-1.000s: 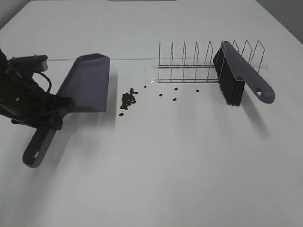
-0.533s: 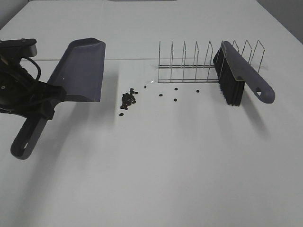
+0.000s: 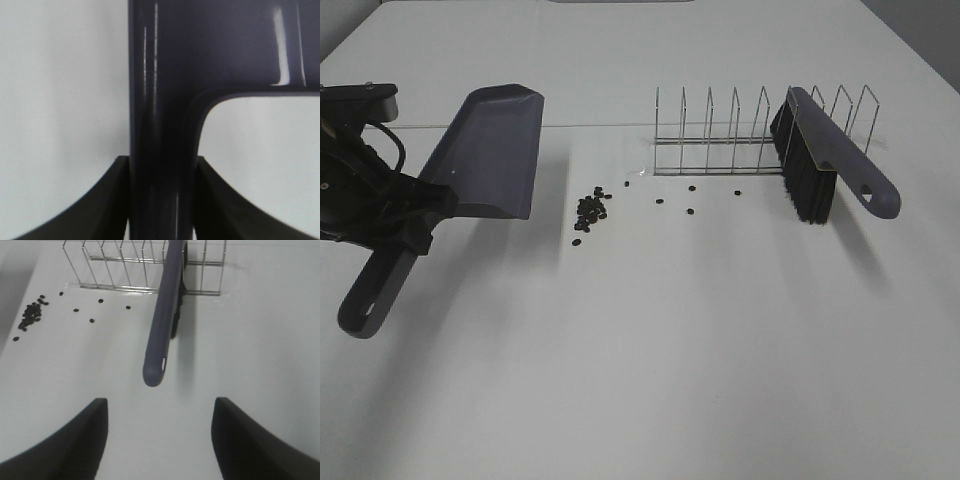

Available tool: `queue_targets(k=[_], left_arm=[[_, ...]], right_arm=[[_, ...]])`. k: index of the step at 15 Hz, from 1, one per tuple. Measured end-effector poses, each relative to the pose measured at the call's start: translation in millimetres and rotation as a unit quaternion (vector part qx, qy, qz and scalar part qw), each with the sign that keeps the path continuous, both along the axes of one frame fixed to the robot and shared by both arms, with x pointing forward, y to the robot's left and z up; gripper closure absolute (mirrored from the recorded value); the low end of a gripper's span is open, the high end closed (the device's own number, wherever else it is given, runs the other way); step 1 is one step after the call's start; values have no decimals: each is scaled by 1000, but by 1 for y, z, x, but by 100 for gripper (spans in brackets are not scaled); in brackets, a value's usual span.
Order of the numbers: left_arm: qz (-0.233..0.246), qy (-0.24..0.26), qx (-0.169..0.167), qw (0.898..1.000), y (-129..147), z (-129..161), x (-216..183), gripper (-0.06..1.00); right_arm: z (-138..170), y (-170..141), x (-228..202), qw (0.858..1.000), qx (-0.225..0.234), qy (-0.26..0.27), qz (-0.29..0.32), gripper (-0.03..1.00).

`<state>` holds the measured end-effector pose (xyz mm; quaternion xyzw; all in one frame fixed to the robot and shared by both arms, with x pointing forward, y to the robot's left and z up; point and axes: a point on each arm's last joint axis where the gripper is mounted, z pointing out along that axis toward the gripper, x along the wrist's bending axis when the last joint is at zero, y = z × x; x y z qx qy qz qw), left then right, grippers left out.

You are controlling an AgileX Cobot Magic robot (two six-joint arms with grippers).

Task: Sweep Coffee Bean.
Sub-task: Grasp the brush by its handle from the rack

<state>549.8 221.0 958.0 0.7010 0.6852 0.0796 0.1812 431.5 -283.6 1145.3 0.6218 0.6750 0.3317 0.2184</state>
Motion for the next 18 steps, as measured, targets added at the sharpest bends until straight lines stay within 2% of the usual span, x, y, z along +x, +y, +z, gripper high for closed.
queue_targets(k=[1, 3, 6, 8, 10, 14, 18], left_arm=[[0, 0, 0, 1000, 0, 0, 0, 59], [-1, 0, 1, 1000, 0, 0, 0, 59], [-1, 1, 1, 1000, 0, 0, 0, 59], [-1, 1, 2, 1000, 0, 0, 0, 59], [-1, 1, 2, 1000, 0, 0, 0, 59], [-4, 0, 5, 1000, 1, 0, 0, 59], [-5, 0, 7, 1000, 1, 0, 0, 59]], right_arm=[[-2, 5, 53, 998, 26, 54, 18, 39], [-9, 7, 102, 995, 32, 95, 28, 39], [-30, 7, 164, 990, 33, 129, 34, 39], [-46, 7, 190, 987, 32, 151, 36, 39], [-74, 10, 220, 981, 30, 187, 34, 38], [-106, 49, 265, 976, -68, 207, 22, 37], [-136, 54, 292, 972, -76, 223, 13, 36]])
